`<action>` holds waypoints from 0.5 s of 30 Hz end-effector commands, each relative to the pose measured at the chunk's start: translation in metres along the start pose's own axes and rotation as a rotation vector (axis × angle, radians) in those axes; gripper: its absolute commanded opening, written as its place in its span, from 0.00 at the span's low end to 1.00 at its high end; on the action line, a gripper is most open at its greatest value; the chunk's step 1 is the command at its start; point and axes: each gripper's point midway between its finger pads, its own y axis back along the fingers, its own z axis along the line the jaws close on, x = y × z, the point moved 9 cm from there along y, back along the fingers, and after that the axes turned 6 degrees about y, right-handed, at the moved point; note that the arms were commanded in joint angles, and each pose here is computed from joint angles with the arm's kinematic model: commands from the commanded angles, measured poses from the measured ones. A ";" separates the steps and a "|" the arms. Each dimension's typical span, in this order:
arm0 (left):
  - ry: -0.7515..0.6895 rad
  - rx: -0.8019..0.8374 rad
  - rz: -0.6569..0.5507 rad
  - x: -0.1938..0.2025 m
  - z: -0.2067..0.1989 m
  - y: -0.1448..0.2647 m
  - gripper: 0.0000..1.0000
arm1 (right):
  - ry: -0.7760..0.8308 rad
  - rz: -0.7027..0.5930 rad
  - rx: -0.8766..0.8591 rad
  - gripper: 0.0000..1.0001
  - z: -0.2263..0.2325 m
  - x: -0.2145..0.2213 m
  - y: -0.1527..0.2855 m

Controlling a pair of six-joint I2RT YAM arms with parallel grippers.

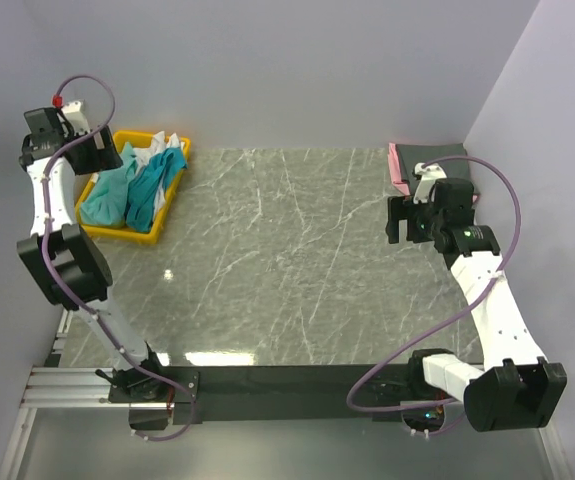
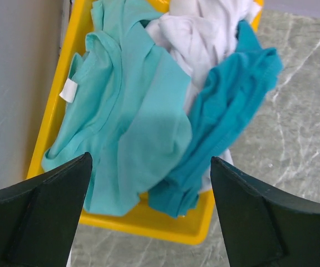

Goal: Fold and stack the t-shirts
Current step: Grab the tshirt from the pile

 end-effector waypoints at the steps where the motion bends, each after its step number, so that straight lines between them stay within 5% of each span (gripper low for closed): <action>1: 0.001 0.058 -0.022 -0.012 0.004 -0.013 0.92 | 0.016 -0.017 -0.007 1.00 -0.001 -0.008 0.003; 10: 0.038 0.070 0.052 0.014 0.019 -0.060 0.88 | 0.019 0.023 -0.015 1.00 -0.001 0.002 -0.008; 15: 0.076 0.035 0.035 0.015 0.027 -0.067 0.68 | 0.015 0.030 -0.011 1.00 -0.001 0.002 -0.009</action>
